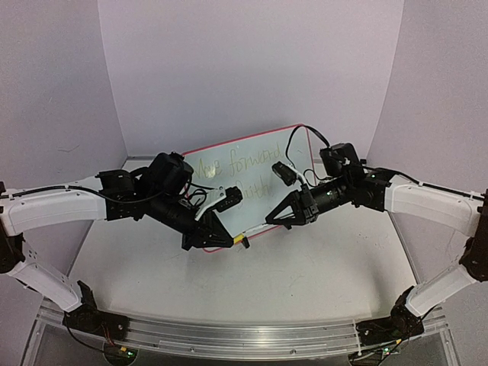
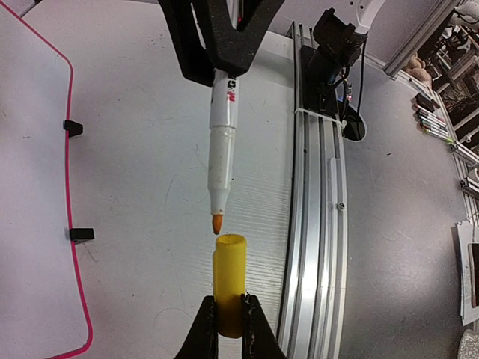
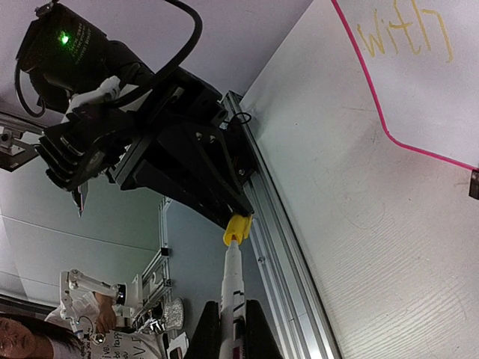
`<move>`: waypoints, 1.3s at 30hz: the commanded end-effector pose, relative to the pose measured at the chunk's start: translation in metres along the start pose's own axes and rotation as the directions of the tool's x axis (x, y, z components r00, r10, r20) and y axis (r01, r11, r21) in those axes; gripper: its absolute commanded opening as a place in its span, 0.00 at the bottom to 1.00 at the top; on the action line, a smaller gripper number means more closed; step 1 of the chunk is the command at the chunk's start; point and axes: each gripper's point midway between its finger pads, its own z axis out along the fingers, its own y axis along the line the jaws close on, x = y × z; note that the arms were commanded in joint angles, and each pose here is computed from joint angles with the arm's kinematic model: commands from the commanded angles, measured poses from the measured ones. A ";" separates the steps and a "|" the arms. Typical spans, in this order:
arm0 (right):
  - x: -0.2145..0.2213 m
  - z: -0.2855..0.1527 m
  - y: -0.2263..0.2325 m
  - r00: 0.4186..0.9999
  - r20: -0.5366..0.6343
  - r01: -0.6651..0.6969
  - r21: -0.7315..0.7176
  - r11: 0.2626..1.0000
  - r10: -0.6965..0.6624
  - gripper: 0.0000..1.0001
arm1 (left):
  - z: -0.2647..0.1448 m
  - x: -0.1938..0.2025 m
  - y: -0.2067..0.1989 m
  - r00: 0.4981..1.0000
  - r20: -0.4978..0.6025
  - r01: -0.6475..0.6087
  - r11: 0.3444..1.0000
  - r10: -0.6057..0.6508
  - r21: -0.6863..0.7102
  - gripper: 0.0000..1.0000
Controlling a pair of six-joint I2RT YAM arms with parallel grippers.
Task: Write a sentence on the whiteboard
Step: Insert the pen cap into the whiteboard marker.
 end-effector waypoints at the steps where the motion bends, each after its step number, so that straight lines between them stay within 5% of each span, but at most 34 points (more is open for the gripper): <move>1: -0.004 0.003 0.009 1.000 -0.004 0.031 -0.037 0.999 -0.031 0.00 | -0.001 -0.004 -0.002 0.999 0.019 -0.030 1.000 0.030 -0.006 0.00; 39: 0.013 0.038 0.007 0.990 -0.139 0.000 -0.123 0.992 -0.017 0.00 | 0.009 -0.004 -0.023 0.999 0.004 -0.049 0.996 0.049 0.080 0.00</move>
